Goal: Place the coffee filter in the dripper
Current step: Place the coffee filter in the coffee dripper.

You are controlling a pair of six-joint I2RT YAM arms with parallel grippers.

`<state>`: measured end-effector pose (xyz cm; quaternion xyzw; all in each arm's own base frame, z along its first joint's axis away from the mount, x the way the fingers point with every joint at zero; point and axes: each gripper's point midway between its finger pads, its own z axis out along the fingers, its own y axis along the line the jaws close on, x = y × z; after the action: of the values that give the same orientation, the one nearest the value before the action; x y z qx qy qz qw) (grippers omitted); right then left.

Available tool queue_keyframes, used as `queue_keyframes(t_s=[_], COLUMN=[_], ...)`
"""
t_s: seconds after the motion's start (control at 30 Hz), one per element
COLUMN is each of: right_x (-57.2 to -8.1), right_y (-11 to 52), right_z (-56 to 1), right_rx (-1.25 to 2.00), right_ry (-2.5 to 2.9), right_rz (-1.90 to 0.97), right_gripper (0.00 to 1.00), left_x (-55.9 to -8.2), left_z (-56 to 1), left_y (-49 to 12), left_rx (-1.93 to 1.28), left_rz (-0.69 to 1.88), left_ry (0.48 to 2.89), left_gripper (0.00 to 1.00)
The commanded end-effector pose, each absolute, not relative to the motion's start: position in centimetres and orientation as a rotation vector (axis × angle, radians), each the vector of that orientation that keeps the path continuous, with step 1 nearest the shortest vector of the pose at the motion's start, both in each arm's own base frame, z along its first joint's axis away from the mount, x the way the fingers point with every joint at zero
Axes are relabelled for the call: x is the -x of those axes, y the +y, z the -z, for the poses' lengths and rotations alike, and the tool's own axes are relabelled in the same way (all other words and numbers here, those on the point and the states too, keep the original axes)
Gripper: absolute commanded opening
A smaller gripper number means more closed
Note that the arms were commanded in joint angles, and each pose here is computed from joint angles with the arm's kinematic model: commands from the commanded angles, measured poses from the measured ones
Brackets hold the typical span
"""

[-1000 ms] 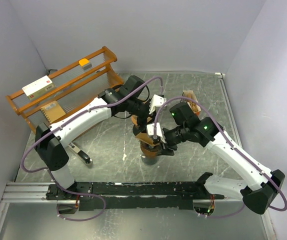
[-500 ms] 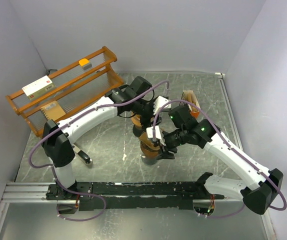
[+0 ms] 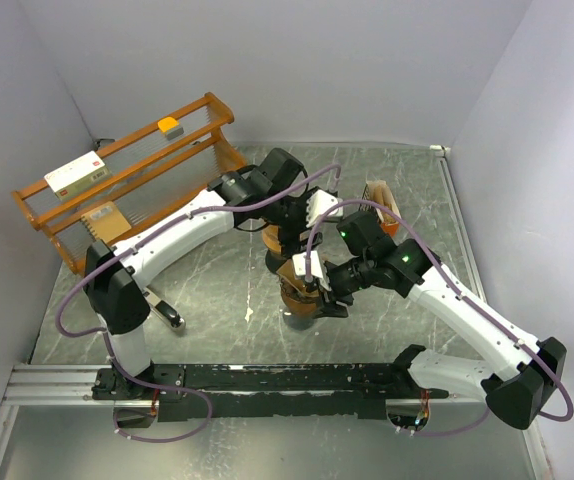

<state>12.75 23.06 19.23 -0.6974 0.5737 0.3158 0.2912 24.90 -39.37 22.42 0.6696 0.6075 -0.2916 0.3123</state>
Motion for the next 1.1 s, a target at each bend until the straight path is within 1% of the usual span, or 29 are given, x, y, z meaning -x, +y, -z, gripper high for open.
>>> queue_keyframes(t_s=[0.0,0.47,0.53,0.7,1.07], right_x=[-12.9,-13.1,-13.0,-13.0,-13.0], right_y=[23.4,23.6,23.6,23.5,23.7], right_z=[-19.6,-19.9,-20.0,-19.9,-20.0], right_rx=[1.847,1.845,1.848,1.846,1.841], right_ry=[1.515,1.509,1.510,1.513,1.518], right_rz=[-0.857,-0.858,-0.864,-0.864,-0.869], right_gripper=[0.57,0.57,0.57,0.57,0.58], left_x=[-24.0,-23.1,-23.0,-22.9,-23.4], left_z=[-25.0,-26.0,-25.8,-24.7,-22.2], left_y=[-40.1,-40.9,-41.1,-41.4,-40.5], left_rx=[-1.807,-1.881,-1.894,-1.953,-2.066], left_rz=[0.735,0.752,0.748,0.737,0.671], left_ry=[1.486,1.405,1.402,1.406,1.441], left_gripper=[0.86,0.87,0.86,0.80,0.78])
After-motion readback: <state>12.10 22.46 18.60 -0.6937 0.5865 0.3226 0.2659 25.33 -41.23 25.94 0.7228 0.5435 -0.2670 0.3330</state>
